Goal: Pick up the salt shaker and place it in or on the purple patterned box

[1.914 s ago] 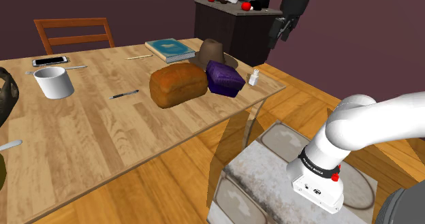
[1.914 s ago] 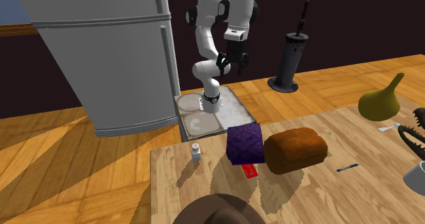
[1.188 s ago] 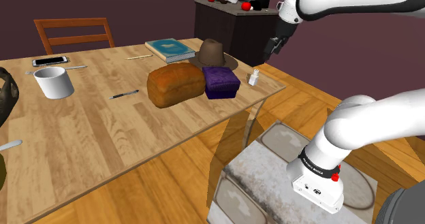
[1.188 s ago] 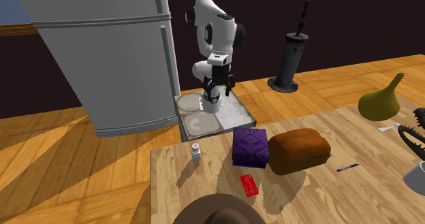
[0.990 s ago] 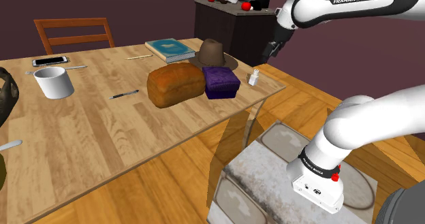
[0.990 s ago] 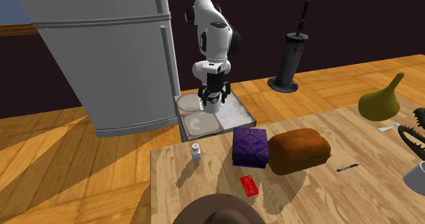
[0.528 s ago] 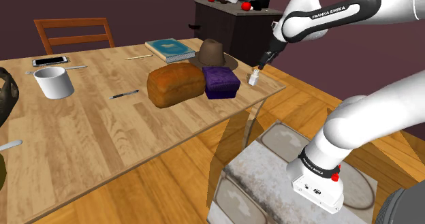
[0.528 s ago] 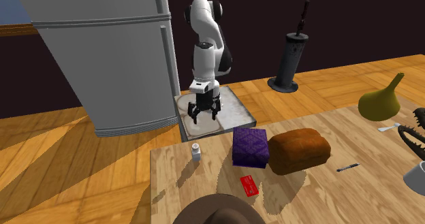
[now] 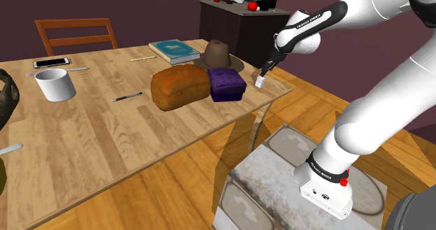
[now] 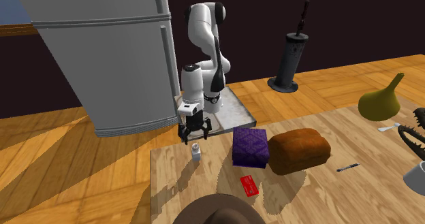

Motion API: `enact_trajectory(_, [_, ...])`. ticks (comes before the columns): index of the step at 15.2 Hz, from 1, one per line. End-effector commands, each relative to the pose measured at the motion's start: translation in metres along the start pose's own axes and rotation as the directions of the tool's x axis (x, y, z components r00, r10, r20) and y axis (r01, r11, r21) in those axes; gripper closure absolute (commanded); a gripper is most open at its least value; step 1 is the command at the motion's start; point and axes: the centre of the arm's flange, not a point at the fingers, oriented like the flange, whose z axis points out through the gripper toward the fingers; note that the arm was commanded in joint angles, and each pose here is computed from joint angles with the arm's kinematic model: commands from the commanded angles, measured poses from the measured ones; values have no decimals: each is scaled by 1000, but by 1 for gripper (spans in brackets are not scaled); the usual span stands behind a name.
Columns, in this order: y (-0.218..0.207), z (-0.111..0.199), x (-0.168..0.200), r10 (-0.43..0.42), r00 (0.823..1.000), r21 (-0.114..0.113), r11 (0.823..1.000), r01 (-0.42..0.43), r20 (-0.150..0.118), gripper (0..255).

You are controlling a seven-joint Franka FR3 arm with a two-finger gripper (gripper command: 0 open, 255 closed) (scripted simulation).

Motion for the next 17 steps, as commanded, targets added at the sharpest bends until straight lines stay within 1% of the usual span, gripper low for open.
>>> enact_trajectory(1, [4,11,0,-1,1000,-1,1000,1,-4,0])
enact_trajectory(7, [4,41,0,-1,1000,-1,1000,1,-4,0])
enact_trajectory(14, [4,41,0,-1,1000,-1,1000,1,-4,0])
enact_trajectory(15, [4,41,0,-1,1000,-1,1000,1,-4,255])
enact_trajectory(17, [4,41,0,-1,1000,-1,1000,1,-4,255])
